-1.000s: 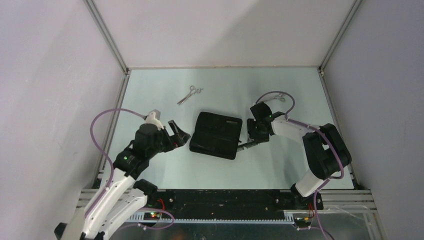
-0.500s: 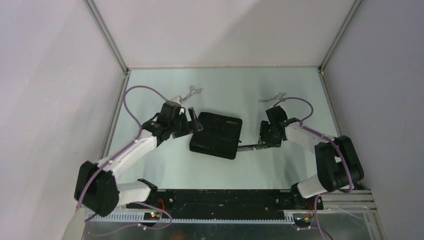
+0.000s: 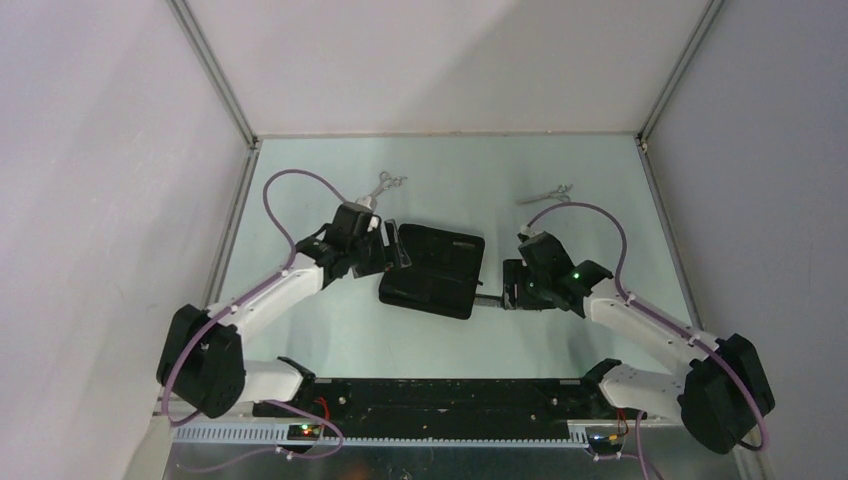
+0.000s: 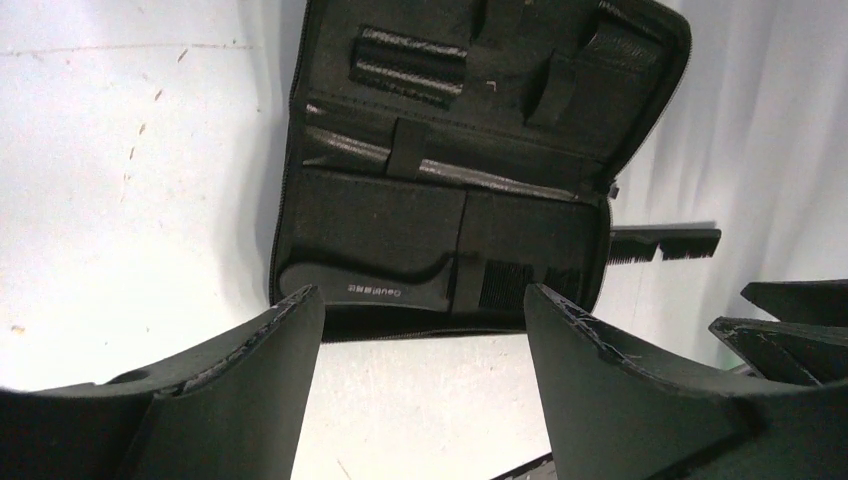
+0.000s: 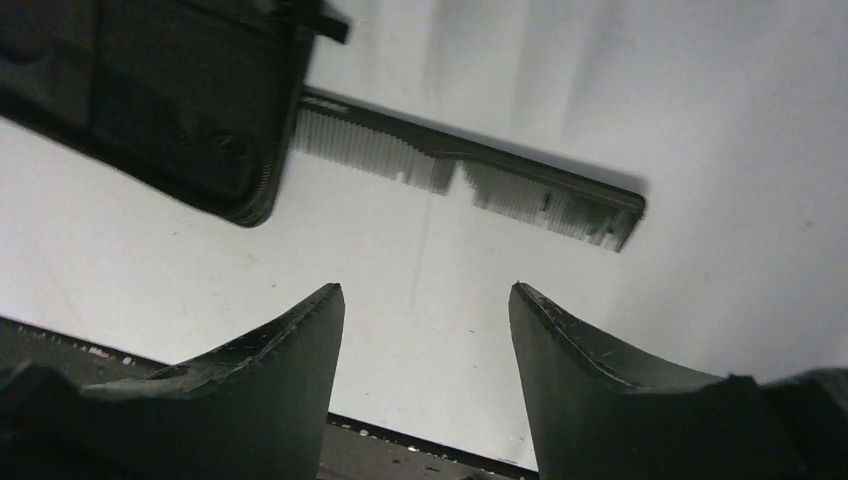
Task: Sort the hair-cutting tools
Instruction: Adjust the hairdressing tool bag at the center of the board.
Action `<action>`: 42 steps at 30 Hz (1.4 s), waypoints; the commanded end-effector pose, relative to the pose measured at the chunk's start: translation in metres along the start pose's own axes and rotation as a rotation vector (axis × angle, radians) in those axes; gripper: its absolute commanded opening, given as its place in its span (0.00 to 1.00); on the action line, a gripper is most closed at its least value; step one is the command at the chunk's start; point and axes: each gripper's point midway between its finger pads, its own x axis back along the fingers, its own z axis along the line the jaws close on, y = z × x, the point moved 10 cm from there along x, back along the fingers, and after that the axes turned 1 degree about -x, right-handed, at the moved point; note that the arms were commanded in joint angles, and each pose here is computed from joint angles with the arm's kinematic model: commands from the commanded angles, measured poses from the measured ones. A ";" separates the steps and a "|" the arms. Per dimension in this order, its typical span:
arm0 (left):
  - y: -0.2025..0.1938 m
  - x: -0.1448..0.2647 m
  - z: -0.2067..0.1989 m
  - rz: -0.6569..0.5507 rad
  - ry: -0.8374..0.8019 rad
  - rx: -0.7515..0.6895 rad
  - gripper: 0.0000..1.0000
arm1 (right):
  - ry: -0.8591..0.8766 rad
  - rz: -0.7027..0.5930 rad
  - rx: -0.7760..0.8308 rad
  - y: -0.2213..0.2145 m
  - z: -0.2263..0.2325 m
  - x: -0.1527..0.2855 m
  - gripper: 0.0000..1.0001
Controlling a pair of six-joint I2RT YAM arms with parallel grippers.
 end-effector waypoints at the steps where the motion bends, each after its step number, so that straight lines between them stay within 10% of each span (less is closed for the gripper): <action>1: 0.000 0.019 0.000 -0.084 -0.016 -0.020 0.80 | 0.103 -0.079 0.112 0.010 0.020 0.001 0.63; 23: 0.014 0.133 0.043 -0.545 0.214 -0.266 0.92 | 0.158 0.035 0.042 0.049 0.074 -0.085 0.42; 32: 0.025 0.117 0.064 -0.638 0.382 -0.262 0.91 | 0.209 0.018 0.082 0.069 0.090 -0.082 0.07; 42: 0.028 0.107 0.080 -0.603 0.462 -0.247 0.90 | 0.207 -0.040 0.086 0.115 0.099 -0.102 0.00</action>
